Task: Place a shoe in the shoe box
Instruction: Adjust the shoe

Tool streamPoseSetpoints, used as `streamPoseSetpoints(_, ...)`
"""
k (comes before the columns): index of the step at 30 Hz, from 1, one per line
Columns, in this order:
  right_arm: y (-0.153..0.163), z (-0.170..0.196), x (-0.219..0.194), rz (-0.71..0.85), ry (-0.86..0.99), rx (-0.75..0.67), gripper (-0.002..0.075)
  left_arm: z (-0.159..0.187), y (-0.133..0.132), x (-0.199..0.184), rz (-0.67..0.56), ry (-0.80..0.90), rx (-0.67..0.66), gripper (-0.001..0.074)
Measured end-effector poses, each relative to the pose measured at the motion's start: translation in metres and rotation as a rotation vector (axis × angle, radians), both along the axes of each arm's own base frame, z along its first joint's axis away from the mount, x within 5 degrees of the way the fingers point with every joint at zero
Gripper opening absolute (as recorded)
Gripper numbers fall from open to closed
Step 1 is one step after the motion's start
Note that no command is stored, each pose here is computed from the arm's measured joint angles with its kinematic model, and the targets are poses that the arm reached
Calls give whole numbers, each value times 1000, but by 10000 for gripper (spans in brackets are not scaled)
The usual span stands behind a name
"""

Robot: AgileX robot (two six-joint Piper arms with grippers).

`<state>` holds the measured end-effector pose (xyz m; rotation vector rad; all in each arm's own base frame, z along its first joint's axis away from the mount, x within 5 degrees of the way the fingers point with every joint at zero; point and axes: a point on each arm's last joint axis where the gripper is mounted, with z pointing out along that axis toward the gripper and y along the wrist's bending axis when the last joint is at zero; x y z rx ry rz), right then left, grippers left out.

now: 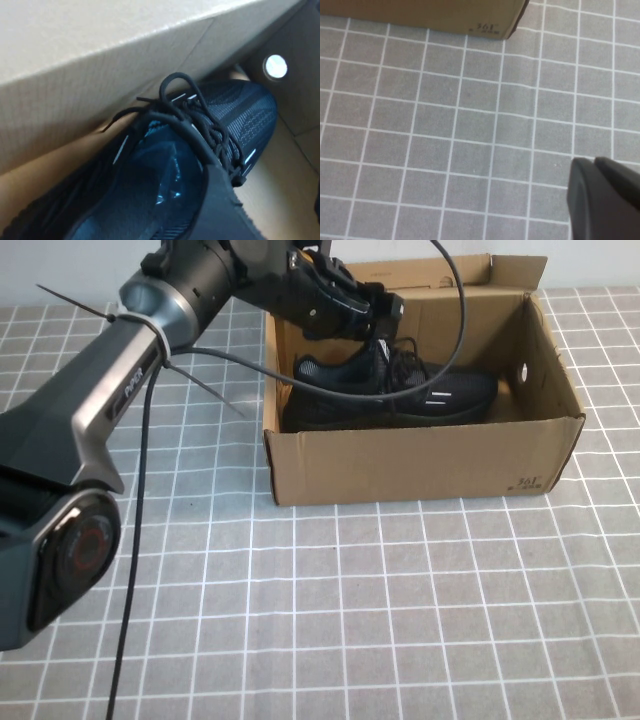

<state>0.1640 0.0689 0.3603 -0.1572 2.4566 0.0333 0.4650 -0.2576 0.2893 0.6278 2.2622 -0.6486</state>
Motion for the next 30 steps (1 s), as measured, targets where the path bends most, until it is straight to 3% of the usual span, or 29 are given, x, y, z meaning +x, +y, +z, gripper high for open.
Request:
streamPoseSetpoints(13, 0, -2, 0, 2, 1, -1, -16, -25, -8, 6, -57, 7, -11, 351)
streamPoseSetpoints(30, 0, -2, 0, 2, 1, -1, -16, -32, -9, 16, -17, -54, -26, 349)
